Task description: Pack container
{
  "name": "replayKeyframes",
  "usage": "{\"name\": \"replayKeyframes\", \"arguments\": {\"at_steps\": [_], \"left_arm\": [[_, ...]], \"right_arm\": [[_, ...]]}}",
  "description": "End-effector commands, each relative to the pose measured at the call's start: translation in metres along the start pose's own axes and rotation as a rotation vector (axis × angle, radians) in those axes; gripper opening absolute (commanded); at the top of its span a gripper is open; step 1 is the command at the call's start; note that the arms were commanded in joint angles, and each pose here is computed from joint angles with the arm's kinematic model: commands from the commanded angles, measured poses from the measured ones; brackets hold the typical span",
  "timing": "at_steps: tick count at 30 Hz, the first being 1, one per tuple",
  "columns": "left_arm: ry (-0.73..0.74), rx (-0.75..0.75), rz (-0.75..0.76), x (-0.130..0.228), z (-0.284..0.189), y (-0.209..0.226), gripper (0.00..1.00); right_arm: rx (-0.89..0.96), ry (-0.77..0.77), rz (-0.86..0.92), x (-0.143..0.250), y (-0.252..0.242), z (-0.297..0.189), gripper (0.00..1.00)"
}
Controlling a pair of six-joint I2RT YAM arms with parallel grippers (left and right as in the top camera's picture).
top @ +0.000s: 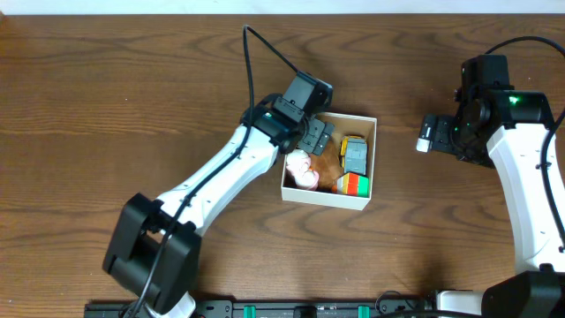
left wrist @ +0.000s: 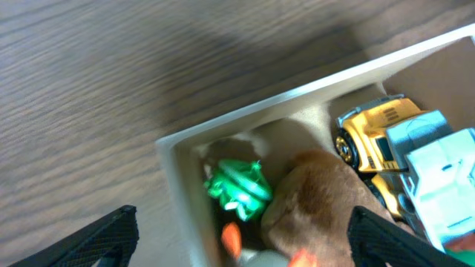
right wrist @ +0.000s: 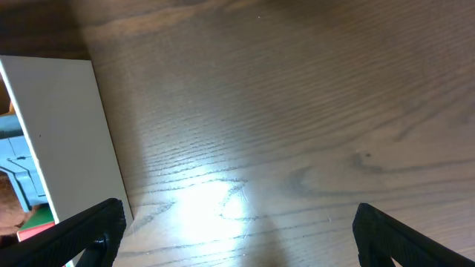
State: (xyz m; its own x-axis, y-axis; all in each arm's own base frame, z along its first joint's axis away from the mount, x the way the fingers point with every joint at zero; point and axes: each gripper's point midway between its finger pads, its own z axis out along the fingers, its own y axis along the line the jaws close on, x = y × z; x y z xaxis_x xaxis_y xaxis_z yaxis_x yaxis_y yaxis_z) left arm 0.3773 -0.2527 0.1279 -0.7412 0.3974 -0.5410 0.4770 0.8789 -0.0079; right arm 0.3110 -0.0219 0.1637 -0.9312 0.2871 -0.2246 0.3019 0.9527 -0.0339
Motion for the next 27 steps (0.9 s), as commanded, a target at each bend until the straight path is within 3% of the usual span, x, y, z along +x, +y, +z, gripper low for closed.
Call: {"name": "replayKeyframes", "arguments": {"at_steps": [1,12,18,22,27], "left_arm": [[-0.091,-0.039,-0.105,-0.019,-0.046,0.031,0.92],[-0.094,-0.251,-0.444,0.025,-0.134,0.174,0.94],[-0.066,-0.312,-0.56,0.047,-0.14,0.212,0.94],[-0.064,-0.325,-0.584,0.051,-0.142,0.22,0.94],[-0.061,-0.326,-0.586,0.052,-0.141,0.221,0.94]], "right_arm": [[-0.026,-0.003,-0.042,0.002,0.007,-0.002,0.99],[-0.039,-0.058,-0.125,-0.002,0.041,0.009,0.99],[-0.047,-0.03,-0.089,0.008,0.045,0.047,0.82],[-0.105,0.006,-0.103,0.022,0.059,0.078,0.57],[-0.125,0.028,-0.15,0.033,0.077,0.099,0.56]]}}
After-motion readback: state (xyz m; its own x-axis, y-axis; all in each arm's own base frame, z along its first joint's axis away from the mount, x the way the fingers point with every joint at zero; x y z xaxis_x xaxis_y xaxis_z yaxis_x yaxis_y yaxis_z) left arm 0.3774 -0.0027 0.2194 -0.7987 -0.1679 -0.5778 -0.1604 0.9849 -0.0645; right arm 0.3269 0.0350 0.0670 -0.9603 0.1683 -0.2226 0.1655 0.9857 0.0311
